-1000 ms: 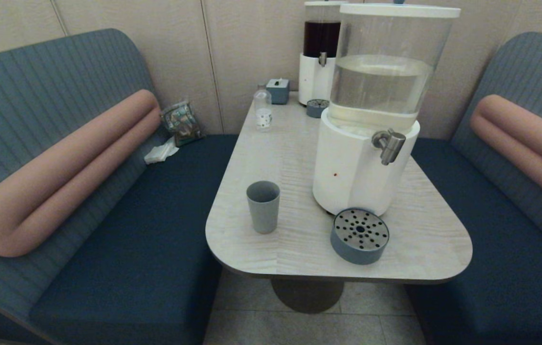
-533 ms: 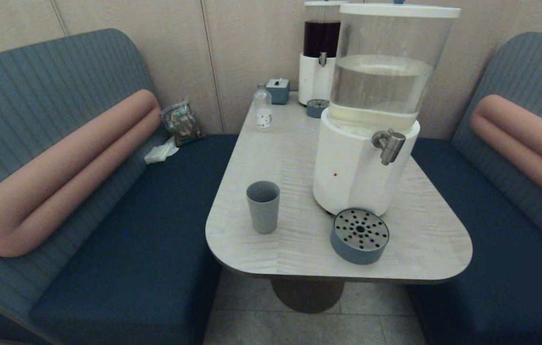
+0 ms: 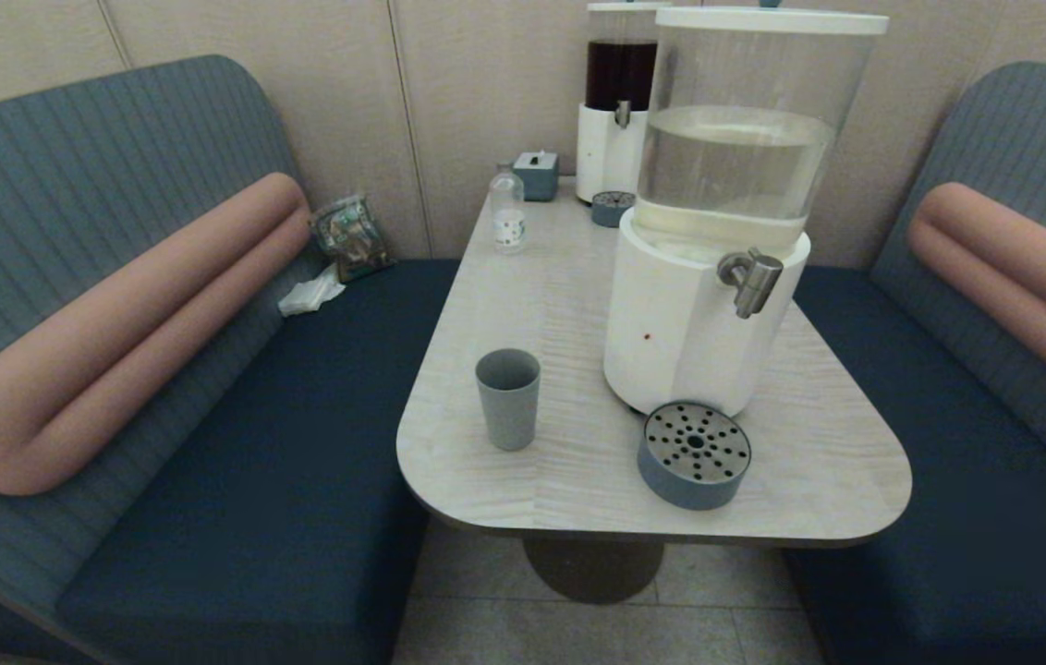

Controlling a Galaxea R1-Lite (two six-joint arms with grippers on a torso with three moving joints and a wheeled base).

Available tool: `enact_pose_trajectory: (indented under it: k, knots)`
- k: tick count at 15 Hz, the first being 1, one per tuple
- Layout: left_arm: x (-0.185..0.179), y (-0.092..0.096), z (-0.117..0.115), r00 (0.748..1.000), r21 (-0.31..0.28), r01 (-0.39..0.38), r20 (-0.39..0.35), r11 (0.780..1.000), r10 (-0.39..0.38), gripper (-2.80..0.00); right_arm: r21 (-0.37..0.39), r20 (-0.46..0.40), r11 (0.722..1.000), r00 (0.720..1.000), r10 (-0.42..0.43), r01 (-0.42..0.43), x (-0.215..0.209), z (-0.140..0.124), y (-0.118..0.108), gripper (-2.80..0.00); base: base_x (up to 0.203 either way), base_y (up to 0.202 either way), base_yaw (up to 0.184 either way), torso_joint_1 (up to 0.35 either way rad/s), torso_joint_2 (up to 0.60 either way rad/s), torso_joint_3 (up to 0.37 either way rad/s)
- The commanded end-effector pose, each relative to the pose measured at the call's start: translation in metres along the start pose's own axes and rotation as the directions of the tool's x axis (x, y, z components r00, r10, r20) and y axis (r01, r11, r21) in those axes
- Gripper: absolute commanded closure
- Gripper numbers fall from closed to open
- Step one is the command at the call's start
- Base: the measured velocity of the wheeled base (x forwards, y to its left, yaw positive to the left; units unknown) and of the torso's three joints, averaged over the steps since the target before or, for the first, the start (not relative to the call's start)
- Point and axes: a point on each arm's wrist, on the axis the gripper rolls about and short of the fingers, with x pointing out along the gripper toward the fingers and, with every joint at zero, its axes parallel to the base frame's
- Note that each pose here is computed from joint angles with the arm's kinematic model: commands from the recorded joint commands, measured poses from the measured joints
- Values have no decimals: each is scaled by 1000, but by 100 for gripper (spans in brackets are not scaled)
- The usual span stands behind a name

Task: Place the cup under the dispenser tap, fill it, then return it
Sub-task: Pick up the cup

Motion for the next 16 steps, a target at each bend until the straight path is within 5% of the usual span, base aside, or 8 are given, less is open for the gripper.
enact_pose_trajectory:
  k: [1, 5, 10, 16]
  knots:
    - [0, 0, 0, 1000, -2, -1, 0, 1000, 1, 0, 0, -1, 1000, 1000, 1, -1, 0, 0, 0, 0, 0, 0, 0, 0, 0, 0]
    - [-2, 0, 7, 1000, 0, 3, 22, 1000, -3, 0, 0, -1, 1000, 1000, 0, 0, 0, 0, 0, 0, 0, 0, 0, 0, 0, 0]
    - [-28, -5, 74, 989, 6, 83, 120, 997, -83, 0, 0, -1, 1000, 1000, 0, 0, 0, 0, 0, 0, 0, 0, 0, 0, 0, 0]
    - [44, -14, 149, 985, -17, 154, -81, 988, -155, 0, 0, -1, 1000, 1000, 0, 0, 0, 0, 0, 0, 0, 0, 0, 0, 0, 0]
